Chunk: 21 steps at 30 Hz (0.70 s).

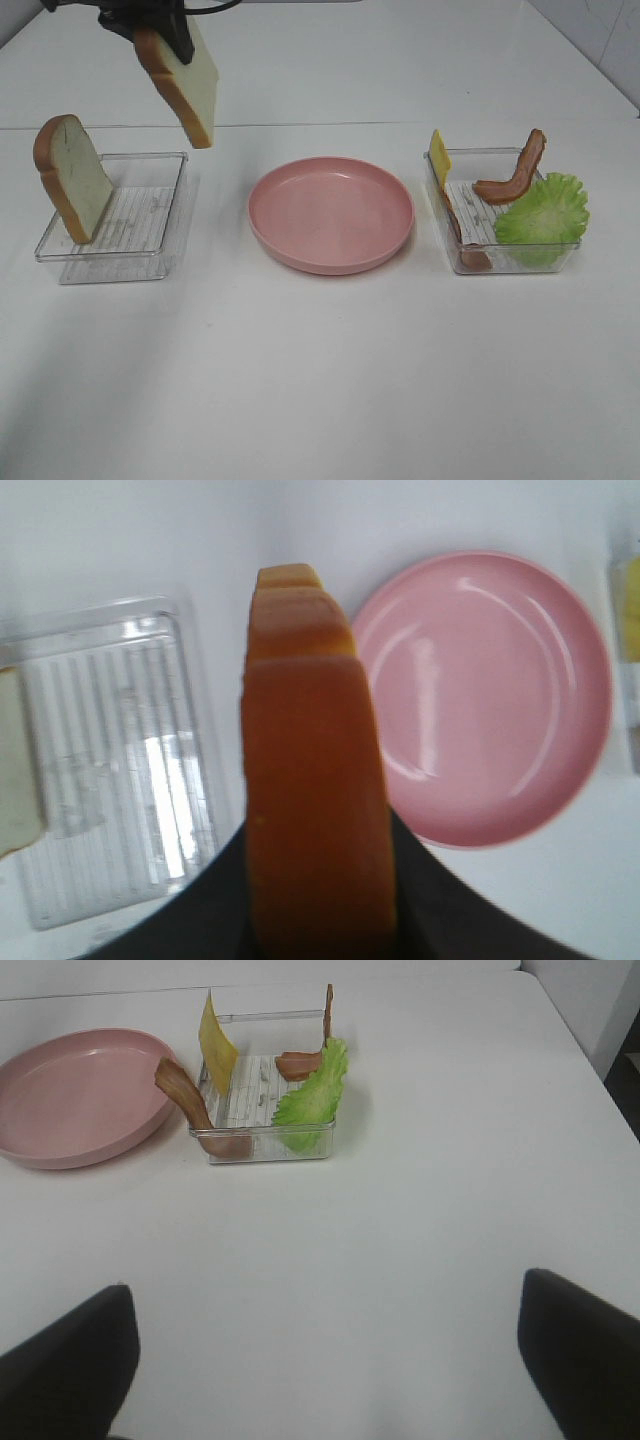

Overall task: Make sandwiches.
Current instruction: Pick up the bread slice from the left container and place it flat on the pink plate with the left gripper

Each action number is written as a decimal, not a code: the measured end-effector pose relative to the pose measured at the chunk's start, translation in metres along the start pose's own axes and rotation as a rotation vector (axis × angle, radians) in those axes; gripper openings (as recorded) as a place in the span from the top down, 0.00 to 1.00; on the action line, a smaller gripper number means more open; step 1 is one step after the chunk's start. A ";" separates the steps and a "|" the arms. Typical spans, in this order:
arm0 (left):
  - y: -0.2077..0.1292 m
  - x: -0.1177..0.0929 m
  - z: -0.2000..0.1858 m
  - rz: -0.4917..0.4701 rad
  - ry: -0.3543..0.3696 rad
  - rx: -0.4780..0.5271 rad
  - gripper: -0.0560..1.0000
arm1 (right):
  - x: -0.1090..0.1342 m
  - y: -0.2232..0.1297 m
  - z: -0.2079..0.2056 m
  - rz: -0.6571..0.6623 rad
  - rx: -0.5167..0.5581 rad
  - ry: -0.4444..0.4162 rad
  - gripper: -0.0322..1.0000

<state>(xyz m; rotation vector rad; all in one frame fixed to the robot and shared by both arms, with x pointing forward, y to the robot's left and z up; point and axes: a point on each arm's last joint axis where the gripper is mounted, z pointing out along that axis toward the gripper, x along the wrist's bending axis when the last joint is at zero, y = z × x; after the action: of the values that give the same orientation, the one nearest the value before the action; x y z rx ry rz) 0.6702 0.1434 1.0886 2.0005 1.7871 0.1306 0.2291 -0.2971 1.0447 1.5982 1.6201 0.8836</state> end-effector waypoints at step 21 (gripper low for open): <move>-0.020 -0.035 0.174 -0.221 -0.502 0.177 0.76 | 0.000 0.000 0.000 0.000 0.000 0.000 0.02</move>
<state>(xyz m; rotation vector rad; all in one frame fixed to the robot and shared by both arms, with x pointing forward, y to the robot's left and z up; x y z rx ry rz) 0.7097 0.0647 0.9333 1.7263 1.7062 -0.5663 0.2291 -0.2971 1.0447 1.5982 1.6201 0.8836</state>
